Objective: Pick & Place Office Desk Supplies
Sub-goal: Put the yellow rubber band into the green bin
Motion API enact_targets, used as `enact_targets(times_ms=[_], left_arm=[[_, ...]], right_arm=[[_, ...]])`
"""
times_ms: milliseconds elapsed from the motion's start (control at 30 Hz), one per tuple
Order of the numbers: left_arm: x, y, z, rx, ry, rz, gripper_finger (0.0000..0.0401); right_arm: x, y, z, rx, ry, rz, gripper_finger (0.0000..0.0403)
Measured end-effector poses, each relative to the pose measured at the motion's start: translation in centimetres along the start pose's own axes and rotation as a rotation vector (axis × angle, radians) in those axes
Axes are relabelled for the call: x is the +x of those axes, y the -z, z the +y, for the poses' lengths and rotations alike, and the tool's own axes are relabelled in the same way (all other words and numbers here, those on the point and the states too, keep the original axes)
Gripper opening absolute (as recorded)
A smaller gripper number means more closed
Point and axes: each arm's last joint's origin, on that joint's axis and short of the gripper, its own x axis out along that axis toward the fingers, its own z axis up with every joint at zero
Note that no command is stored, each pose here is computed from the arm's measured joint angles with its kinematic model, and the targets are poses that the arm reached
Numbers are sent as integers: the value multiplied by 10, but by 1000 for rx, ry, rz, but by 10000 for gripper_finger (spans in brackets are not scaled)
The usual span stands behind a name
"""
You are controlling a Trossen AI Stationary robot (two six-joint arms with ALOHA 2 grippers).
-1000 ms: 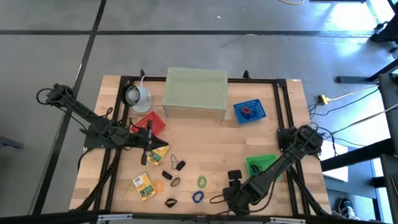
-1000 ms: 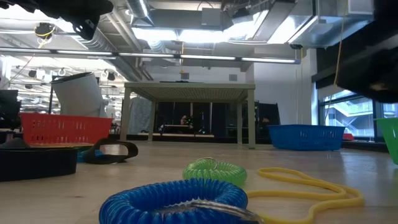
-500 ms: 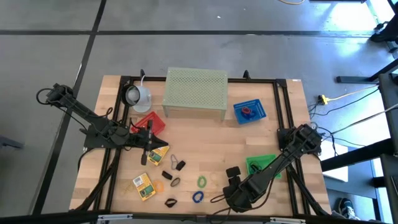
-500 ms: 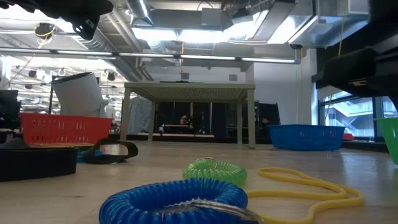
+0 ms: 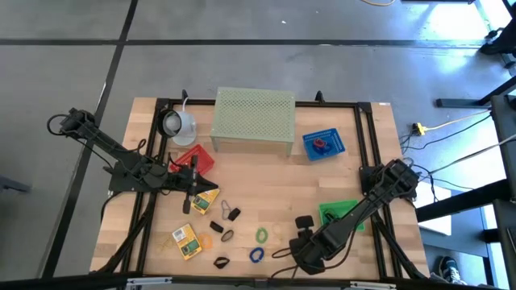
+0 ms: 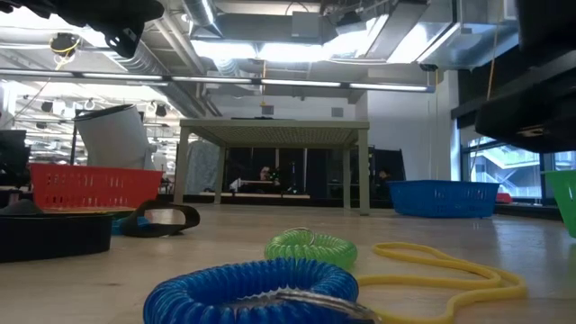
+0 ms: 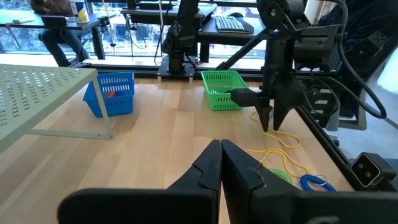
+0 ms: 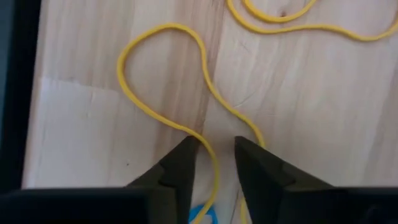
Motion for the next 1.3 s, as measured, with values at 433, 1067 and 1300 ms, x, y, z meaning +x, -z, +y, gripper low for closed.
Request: enact_targets(times_ms=[433,1067,1300], left_arm=[[0,0,0,0,0,0,4],[0,0,0,0,0,0,4],[0,0,0,0,0,0,4]], right_arm=[[-1,-1,2,-1,4,-28,8],[-100,-25,-25,362,419,-743,2],[-134,-34,-42,529,561,-976,2]])
